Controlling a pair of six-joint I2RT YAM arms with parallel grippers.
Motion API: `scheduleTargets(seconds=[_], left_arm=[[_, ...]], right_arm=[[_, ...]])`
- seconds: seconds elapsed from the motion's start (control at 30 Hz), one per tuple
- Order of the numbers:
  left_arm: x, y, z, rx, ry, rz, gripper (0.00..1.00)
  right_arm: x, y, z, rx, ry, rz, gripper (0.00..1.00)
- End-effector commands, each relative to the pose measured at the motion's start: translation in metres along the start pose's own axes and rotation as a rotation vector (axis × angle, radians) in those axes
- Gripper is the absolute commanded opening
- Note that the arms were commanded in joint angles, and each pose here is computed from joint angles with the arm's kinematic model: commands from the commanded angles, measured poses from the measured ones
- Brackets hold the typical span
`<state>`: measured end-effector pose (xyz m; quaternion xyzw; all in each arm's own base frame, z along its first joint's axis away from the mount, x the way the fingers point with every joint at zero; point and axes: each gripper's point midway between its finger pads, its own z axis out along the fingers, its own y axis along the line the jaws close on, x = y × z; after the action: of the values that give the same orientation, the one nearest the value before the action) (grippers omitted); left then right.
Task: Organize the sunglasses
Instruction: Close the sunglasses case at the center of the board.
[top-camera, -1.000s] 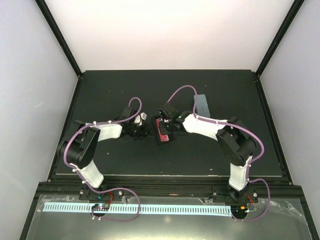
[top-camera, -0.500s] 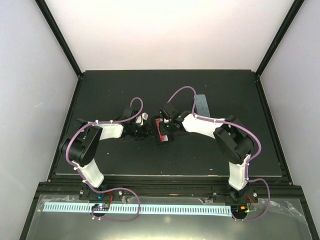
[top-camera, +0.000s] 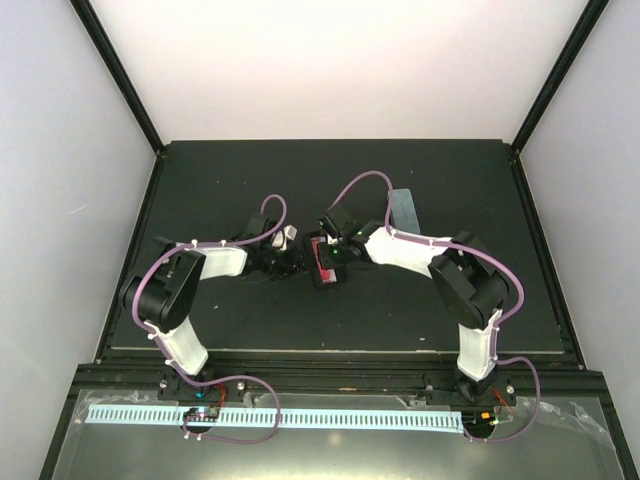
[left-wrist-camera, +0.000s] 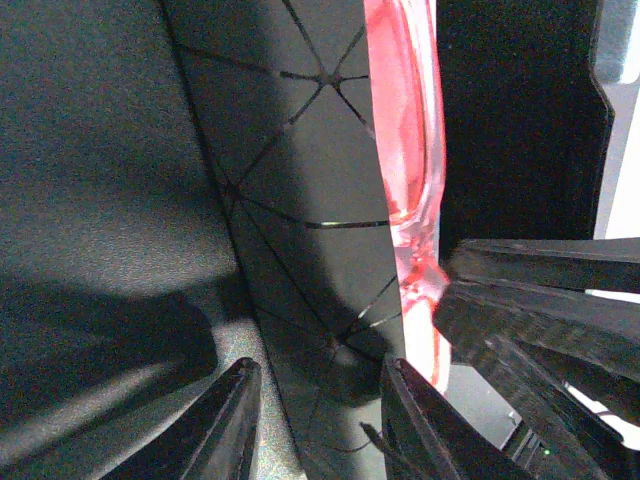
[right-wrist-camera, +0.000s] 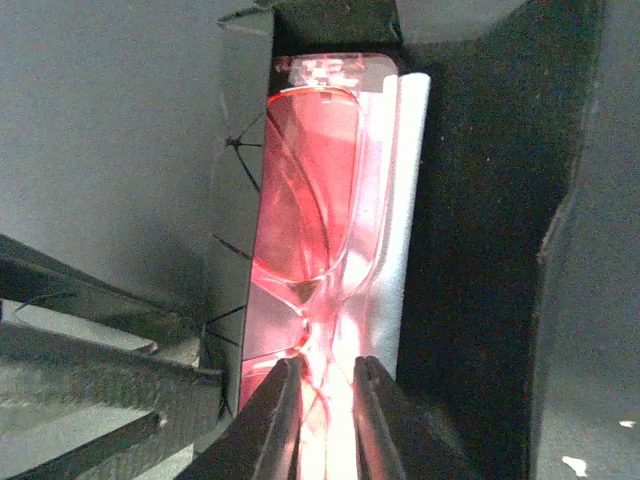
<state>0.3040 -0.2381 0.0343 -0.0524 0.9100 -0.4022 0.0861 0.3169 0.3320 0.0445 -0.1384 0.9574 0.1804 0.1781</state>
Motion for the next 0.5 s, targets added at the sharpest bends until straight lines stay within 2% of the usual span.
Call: scheduleTargets(seconds=[0.0, 0.13, 0.27, 0.37, 0.47], left_arm=[[-0.008, -0.009, 0.000, 0.003, -0.019, 0.030, 0.33], [-0.010, -0.015, -0.004, 0.009, -0.017, 0.059, 0.40], [-0.011, -0.020, -0.012, 0.008, -0.029, 0.082, 0.42], [-0.015, -0.017, -0.021, -0.019, -0.061, 0.082, 0.40], [-0.017, -0.013, -0.025, -0.045, -0.087, 0.077, 0.33]], right_arm=[[-0.025, 0.002, -0.033, 0.032, -0.131, -0.012, 0.21], [-0.037, -0.007, -0.064, 0.051, -0.242, 0.001, 0.26], [-0.039, -0.043, -0.076, 0.104, -0.311, 0.110, 0.30], [-0.034, -0.072, -0.069, 0.148, -0.273, 0.176, 0.31], [-0.026, -0.083, -0.056, 0.179, -0.209, 0.179, 0.31]])
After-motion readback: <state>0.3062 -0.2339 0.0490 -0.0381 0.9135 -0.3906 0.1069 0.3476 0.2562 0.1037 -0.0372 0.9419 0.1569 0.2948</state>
